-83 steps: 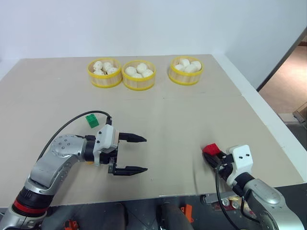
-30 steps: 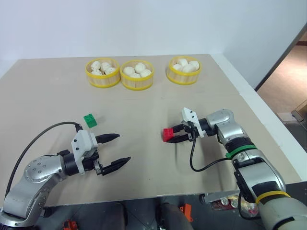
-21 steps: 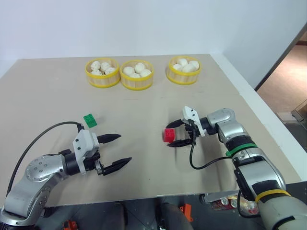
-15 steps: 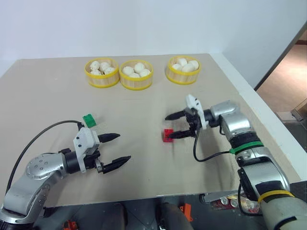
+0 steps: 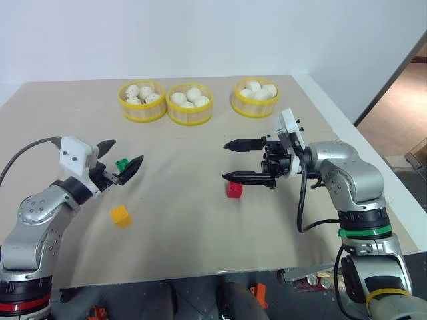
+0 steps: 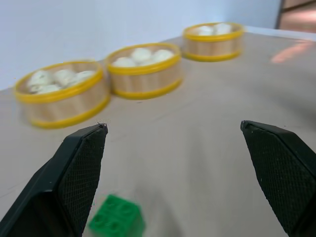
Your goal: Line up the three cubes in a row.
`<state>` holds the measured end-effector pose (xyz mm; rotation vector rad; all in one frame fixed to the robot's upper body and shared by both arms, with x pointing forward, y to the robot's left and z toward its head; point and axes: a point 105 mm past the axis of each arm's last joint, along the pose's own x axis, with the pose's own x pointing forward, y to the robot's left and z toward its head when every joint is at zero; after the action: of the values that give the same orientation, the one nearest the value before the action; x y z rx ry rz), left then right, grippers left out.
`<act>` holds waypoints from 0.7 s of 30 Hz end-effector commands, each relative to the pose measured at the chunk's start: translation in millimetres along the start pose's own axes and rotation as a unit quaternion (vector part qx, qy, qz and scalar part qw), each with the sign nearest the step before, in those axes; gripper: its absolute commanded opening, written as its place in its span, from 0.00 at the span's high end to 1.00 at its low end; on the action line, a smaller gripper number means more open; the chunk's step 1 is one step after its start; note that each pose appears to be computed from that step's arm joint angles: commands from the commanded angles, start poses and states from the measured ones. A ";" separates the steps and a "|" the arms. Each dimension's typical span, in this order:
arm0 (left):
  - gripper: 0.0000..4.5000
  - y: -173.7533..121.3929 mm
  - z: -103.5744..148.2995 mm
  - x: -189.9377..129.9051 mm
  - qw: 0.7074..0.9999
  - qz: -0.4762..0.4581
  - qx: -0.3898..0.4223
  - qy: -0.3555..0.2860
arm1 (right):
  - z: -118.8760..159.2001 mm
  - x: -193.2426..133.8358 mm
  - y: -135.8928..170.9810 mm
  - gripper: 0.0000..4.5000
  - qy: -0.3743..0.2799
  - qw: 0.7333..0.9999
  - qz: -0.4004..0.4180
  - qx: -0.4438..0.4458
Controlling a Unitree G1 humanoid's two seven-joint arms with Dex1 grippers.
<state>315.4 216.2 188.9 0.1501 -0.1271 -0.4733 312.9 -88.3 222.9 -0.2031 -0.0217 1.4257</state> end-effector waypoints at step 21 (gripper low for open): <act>0.00 48.3 -39.3 14.7 0.987 -0.102 0.007 0.124 | 3.3 -11.9 -0.6 0.01 0.012 0.999 -0.025 -0.045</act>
<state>355.0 254.5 154.3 0.1940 0.1447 -0.6414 316.2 -100.0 216.9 -0.2592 -0.0236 1.3651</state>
